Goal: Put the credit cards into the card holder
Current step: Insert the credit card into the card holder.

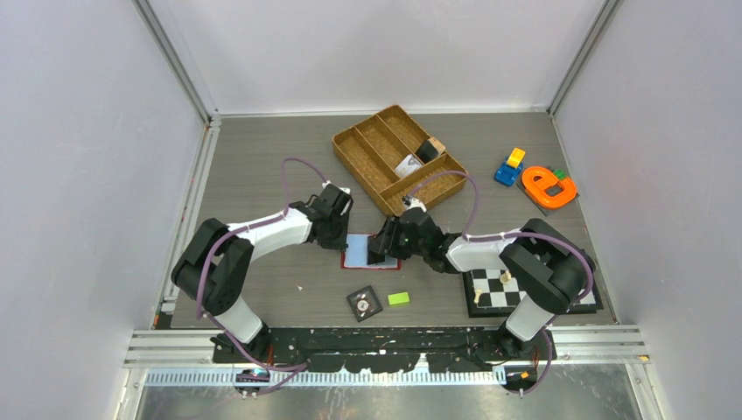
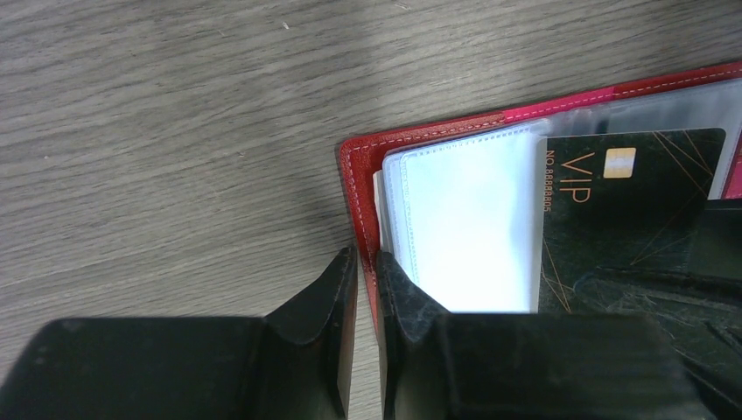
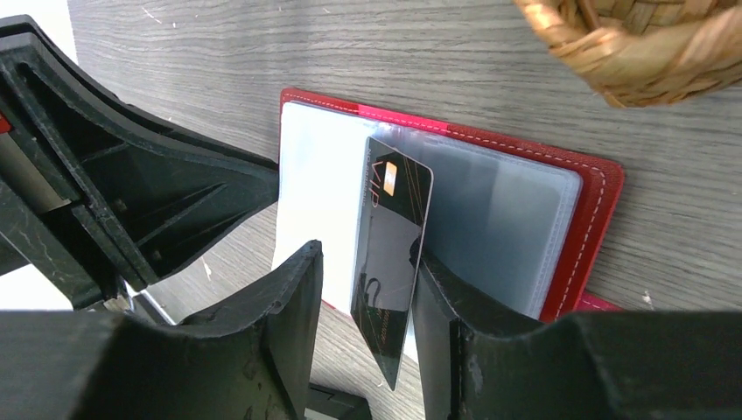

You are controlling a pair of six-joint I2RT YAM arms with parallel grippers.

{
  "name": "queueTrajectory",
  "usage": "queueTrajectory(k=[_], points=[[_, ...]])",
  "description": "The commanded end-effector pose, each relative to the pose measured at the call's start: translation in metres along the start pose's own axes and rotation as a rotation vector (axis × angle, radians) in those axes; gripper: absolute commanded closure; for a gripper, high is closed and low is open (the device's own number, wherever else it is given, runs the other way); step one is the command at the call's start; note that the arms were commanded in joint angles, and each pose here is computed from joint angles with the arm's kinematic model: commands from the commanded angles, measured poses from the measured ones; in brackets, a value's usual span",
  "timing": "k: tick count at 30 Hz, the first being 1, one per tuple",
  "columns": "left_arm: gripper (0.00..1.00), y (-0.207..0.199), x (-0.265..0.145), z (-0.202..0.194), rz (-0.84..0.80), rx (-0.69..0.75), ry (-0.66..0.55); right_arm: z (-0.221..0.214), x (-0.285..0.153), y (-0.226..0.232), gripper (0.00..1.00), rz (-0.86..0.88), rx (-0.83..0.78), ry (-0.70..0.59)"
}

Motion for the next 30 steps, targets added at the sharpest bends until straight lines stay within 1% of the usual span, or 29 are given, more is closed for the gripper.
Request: queueTrajectory(k=[1, 6, 9, 19, 22, 24, 30], points=[[0.85, 0.001, 0.001, -0.015, -0.005, -0.003, 0.056, 0.000, -0.006, -0.039, 0.53, -0.243, -0.058, -0.046], [0.85, 0.001, 0.001, -0.015, -0.007, -0.002, 0.058, 0.001, -0.008, -0.041, 0.53, -0.301, -0.086, -0.068], [0.86, 0.001, 0.002, -0.015, -0.007, -0.002, 0.059, 0.000, -0.007, -0.042, 0.56, -0.330, -0.102, -0.071], [0.88, 0.001, 0.004, -0.016, -0.006, -0.002, 0.063, -0.005, -0.005, -0.040, 0.57, -0.415, -0.160, -0.069], [0.89, 0.001, 0.004, -0.016, -0.006, -0.004, 0.061, -0.009, -0.001, -0.036, 0.58, -0.414, -0.171, -0.053], [0.90, -0.002, 0.004, -0.016, -0.035, -0.008, 0.066, -0.012, 0.001, -0.034, 0.60, -0.414, -0.174, -0.042], [0.91, -0.005, 0.003, -0.017, -0.067, -0.022, 0.059, -0.018, 0.008, -0.027, 0.60, -0.403, -0.187, -0.012]])
Point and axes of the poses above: each gripper's point midway between its finger pads, its own x axis out along the fingers, its own y axis along the line the jaws close on, z = x × y, the point moved 7 cm from there along -x, back along the fingers, and after that the axes turned 13 degrees about x, right-handed, at the moved point
